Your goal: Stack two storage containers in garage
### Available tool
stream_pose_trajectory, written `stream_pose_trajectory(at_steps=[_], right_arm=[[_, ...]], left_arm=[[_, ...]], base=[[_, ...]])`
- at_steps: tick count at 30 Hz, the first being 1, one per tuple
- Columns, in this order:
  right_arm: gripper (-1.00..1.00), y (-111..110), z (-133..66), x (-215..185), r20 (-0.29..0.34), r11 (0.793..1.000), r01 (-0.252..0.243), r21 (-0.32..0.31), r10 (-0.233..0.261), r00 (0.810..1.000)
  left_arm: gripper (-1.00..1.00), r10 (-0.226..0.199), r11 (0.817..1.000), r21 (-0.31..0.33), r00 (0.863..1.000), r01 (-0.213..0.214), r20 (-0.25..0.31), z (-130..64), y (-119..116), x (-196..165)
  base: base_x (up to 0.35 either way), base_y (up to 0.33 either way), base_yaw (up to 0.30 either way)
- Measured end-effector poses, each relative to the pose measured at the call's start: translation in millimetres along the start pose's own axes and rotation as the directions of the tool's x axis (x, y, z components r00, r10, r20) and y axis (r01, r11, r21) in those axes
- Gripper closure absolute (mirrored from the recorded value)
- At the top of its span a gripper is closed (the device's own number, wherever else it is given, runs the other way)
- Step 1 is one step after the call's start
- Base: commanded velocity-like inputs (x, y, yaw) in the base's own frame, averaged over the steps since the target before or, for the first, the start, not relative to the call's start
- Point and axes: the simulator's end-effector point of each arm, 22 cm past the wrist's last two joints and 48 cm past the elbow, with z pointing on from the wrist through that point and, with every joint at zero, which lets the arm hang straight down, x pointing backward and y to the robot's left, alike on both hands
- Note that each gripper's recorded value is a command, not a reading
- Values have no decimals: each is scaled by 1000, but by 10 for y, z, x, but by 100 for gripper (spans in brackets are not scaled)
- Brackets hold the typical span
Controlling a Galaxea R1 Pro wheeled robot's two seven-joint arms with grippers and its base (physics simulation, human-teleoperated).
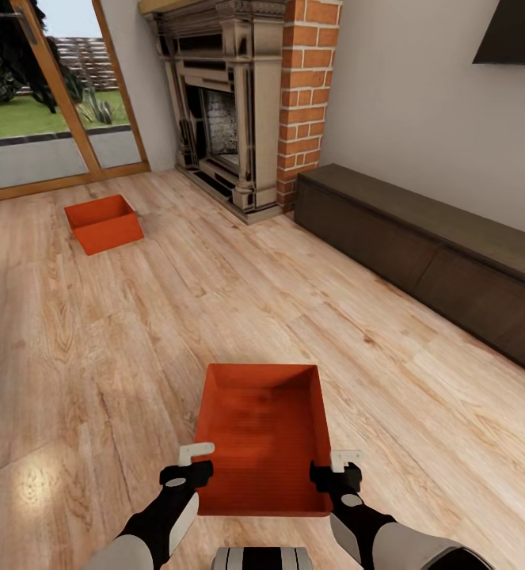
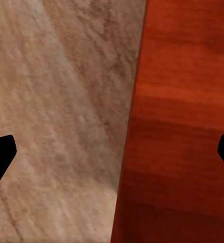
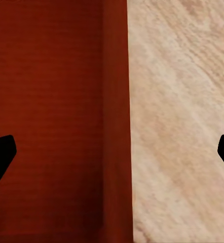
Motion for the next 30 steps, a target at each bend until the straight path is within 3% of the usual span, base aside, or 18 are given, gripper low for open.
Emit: stream_pose_trajectory(at_steps=[7, 14, 30], right_arm=[[-100, -8, 1, 2, -1, 1000, -6, 2, 6, 1000], [-100, -8, 1, 3, -1, 1000, -6, 2, 6, 1000], [-100, -8, 1, 2, -1, 1000, -6, 2, 6, 1000]], left_arm=[[-100, 14, 1000, 10, 1000, -14, -15, 3, -22, 79], [-100, 102, 994, 41, 995, -102, 4, -17, -150, 79], [-100, 113, 993, 37, 994, -113, 9, -8, -115, 67]], base=[[0, 0, 0], [0, 0, 0], [0, 0, 0]])
